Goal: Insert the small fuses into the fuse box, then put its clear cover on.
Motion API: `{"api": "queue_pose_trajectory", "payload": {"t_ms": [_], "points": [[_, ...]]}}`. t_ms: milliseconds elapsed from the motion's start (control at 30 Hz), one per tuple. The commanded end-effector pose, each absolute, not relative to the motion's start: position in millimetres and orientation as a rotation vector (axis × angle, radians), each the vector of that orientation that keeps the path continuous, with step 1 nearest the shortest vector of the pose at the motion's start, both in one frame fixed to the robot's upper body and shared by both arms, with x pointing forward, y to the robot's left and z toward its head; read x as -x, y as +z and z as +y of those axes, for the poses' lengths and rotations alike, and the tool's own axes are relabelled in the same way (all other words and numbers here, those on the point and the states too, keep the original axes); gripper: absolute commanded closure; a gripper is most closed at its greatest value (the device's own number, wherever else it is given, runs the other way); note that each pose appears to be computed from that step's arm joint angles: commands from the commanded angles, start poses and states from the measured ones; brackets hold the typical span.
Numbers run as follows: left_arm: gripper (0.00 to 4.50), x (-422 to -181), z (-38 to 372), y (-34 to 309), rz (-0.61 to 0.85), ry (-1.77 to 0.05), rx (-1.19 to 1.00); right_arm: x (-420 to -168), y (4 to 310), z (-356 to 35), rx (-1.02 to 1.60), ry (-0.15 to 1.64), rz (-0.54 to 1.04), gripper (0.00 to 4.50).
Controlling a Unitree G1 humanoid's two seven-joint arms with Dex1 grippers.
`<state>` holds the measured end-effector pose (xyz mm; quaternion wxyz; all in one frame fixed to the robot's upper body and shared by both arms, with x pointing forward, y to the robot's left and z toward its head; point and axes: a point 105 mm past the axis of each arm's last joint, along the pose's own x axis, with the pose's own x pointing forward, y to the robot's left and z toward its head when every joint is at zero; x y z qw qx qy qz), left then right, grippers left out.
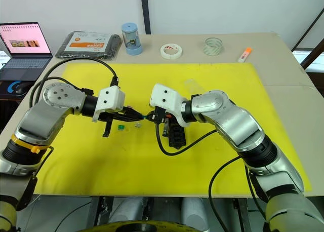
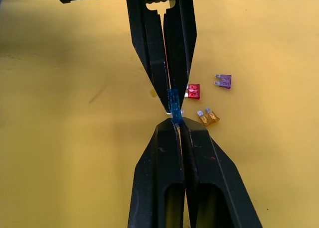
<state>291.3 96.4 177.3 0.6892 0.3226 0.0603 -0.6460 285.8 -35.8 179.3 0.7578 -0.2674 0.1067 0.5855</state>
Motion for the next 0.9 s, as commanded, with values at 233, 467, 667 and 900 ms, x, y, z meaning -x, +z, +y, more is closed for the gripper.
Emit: {"api": "queue_pose_trajectory", "payload": {"t_ms": [233,467,667,900], "points": [[3.63,-284,96,185,0.075,-1.468,-0.717,-286,196,-34,0.612,1.282,0.170,4.50],[1.17,-269,100,166,0.070,-1.472,-0.636,-277,199,-64,0.676,1.289,0.232,4.50],[0.03,-258,76,164,-0.144,-1.440,-0.501,-262,189,-96,0.730,1.311,0.329,4.50],[0.03,-261,62,147,-0.212,-1.429,-0.522,-258,178,-109,0.759,1.314,0.385,4.50]]}}
